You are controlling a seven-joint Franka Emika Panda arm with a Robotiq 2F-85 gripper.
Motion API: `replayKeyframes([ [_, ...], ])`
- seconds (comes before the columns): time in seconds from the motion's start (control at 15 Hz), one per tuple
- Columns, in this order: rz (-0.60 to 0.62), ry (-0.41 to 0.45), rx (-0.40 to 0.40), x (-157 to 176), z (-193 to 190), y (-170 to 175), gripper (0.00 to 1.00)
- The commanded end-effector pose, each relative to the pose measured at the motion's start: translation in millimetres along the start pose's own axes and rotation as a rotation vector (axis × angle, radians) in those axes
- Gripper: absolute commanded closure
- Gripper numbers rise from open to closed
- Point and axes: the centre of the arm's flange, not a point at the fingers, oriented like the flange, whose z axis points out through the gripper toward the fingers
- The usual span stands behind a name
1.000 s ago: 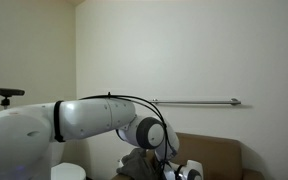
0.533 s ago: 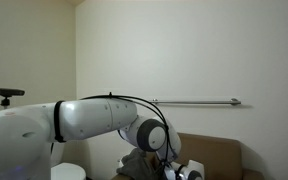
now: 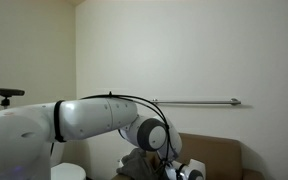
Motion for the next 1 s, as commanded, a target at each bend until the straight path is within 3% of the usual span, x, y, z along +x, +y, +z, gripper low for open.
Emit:
replayKeyframes([
  [0.0,-0.023,0.001,0.039,55,40,32,0.85],
  [0.13,-0.024,-0.013,0.034,54,40,32,0.95],
  [0.33,-0.09,-0.041,0.031,52,39,34,0.99],
  [0.6,-0.182,-0.069,-0.02,45,37,39,0.95],
  [0.93,-0.179,-0.102,-0.124,5,20,19,0.94],
])
